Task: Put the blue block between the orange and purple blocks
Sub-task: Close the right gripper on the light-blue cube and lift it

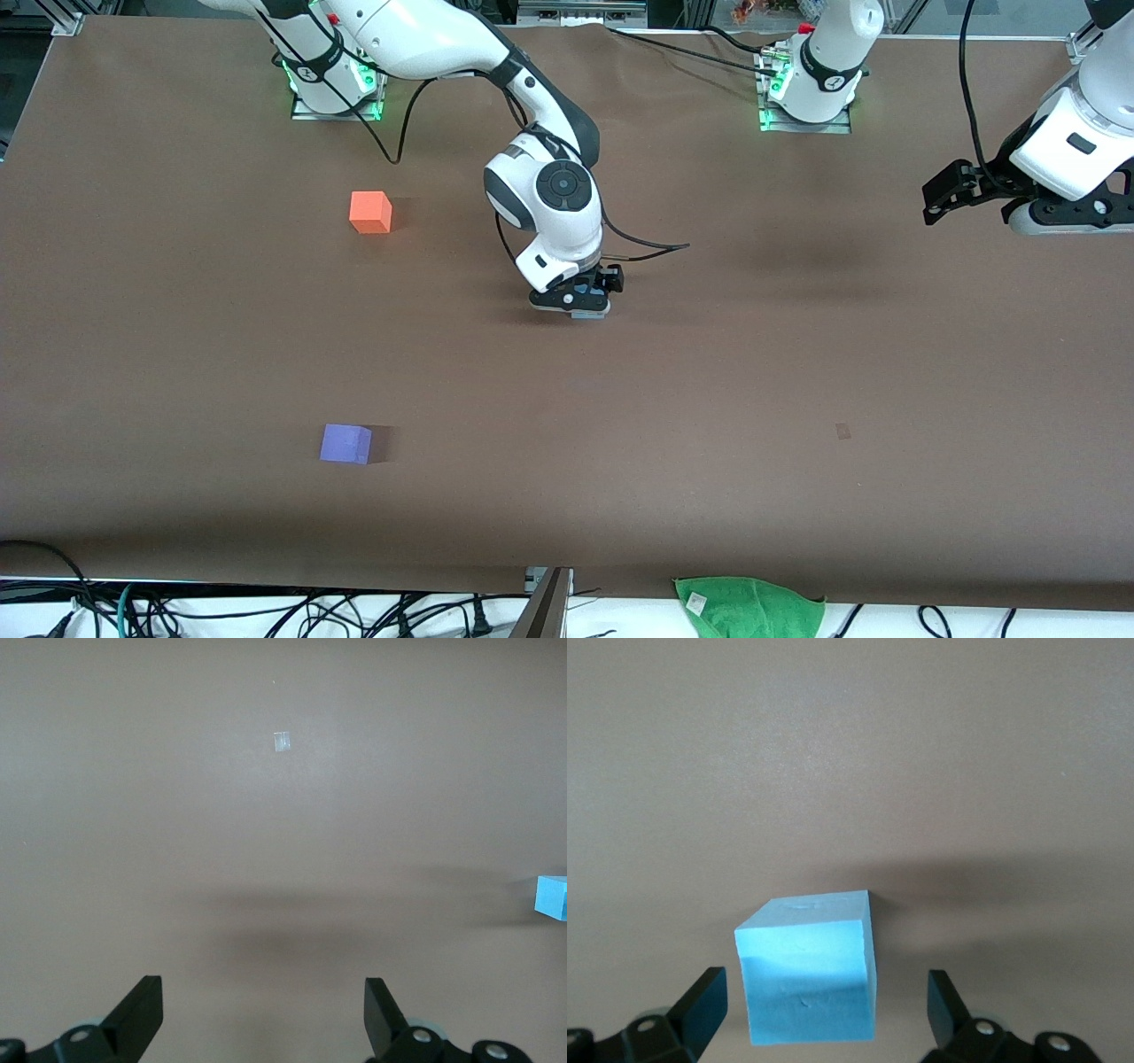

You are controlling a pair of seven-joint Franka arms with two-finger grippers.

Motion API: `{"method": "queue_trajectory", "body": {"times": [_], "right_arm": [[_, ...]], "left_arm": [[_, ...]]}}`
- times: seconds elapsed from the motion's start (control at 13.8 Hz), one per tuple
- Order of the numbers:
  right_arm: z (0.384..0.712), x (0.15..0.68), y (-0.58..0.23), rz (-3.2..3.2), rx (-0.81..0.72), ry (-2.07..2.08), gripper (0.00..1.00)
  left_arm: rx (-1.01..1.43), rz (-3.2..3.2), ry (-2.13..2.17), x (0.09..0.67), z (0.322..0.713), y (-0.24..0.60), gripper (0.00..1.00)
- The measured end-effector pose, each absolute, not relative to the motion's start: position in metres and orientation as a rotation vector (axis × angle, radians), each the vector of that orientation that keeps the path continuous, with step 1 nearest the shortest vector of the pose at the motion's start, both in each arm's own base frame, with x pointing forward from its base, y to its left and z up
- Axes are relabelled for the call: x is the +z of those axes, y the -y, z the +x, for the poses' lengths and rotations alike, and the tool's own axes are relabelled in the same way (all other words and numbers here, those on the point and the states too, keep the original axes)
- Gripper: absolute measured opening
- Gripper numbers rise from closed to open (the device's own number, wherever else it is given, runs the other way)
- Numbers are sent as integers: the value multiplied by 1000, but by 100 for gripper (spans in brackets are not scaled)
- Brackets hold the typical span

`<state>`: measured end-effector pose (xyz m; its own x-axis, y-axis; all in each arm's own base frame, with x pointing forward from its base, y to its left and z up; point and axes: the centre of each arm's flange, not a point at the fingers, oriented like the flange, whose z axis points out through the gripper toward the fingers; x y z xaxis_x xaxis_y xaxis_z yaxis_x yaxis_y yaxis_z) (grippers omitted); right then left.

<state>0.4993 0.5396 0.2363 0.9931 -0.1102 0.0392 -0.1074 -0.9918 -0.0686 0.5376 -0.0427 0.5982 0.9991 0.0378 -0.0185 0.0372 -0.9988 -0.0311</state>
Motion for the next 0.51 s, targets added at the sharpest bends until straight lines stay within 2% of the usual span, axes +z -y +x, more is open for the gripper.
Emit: {"method": "queue_trajectory", "body": {"times": [0.51], "right_arm": [[485,210,-552,-3085,-98,-93,100]], "left_arm": [[56,-3108,66,596,537,39,100]]}}
